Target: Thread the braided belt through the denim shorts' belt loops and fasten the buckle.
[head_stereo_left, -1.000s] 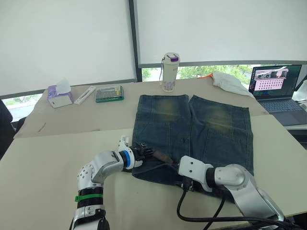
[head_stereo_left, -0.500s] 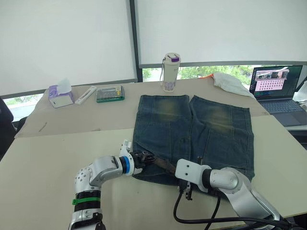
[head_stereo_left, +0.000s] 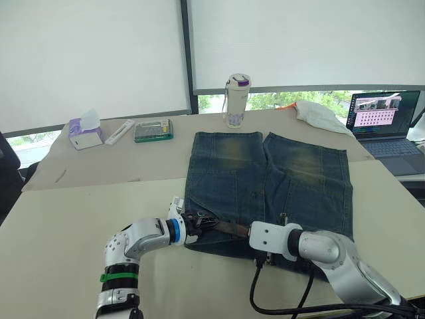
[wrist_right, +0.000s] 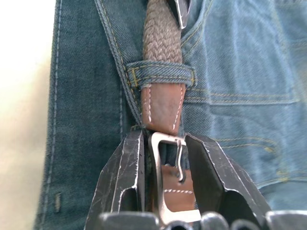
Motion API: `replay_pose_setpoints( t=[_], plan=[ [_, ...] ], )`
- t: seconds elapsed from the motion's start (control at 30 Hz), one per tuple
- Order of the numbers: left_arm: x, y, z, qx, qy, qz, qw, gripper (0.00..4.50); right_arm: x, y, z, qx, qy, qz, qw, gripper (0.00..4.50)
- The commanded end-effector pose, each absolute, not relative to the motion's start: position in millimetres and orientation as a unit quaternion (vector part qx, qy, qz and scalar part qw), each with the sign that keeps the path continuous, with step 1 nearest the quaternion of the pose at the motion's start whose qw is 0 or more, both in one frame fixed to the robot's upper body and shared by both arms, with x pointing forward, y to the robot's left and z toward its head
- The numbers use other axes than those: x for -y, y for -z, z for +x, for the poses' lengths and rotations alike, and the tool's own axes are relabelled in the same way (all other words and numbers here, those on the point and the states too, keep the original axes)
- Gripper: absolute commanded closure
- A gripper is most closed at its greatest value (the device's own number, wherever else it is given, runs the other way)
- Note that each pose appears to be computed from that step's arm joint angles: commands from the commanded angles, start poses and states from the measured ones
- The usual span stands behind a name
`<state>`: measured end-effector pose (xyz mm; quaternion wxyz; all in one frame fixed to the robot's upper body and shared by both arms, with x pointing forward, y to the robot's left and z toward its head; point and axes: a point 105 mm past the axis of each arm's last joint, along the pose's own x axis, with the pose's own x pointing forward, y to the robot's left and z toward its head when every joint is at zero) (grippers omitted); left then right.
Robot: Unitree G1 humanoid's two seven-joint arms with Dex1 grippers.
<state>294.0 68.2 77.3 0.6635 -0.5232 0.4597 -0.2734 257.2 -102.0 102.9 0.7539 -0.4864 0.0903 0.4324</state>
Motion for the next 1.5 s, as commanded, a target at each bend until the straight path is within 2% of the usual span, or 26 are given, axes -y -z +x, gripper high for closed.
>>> replay_pose_setpoints(
  t=[0.03, 0.1, 0.23, 0.33, 0.5, 0.8, 1.1, 1.5],
  plan=[
    [-58.8, -69.4, 288.0, -0.48, 0.281, -0.526, 0.644, 4.5, 95.3, -115.0, 260.6, -0.049, -0.424, -0.505, 0.75, 2.95],
    [-57.8, -69.5, 288.2, -0.479, 0.282, -0.529, 0.642, 4.5, 90.1, -121.9, 259.1, -0.039, -0.43, -0.486, 0.76, 2.95],
    [-57.4, -69.8, 289.5, -0.476, 0.278, -0.535, 0.64, 4.5, 81.4, -139.3, 238.1, -0.052, -0.486, -0.379, 0.786, 2.95],
    [-56.9, -69.8, 289.8, -0.475, 0.277, -0.538, 0.639, 4.5, 91.8, -144.4, 250.0, -0.05, -0.456, -0.402, 0.793, 2.95],
    [-54.9, -71.1, 291.0, -0.473, 0.277, -0.543, 0.636, 4.5, 101.8, -127.4, 254.5, -0.063, -0.449, -0.471, 0.756, 2.95],
    [-53.7, -72.1, 291.3, -0.469, 0.277, -0.55, 0.633, 4.5, 97.8, -115.6, 245.8, -0.064, -0.478, -0.493, 0.724, 2.95],
    [-51.5, -72.9, 290.4, -0.469, 0.281, -0.55, 0.631, 4.5, 99.9, -110.6, 257.5, -0.059, -0.448, -0.52, 0.725, 2.95],
    [-50.0, -74.1, 290.4, -0.468, 0.284, -0.549, 0.631, 4.5, 91.7, -104.8, 259.4, -0.05, -0.448, -0.519, 0.726, 2.95]
  ],
)
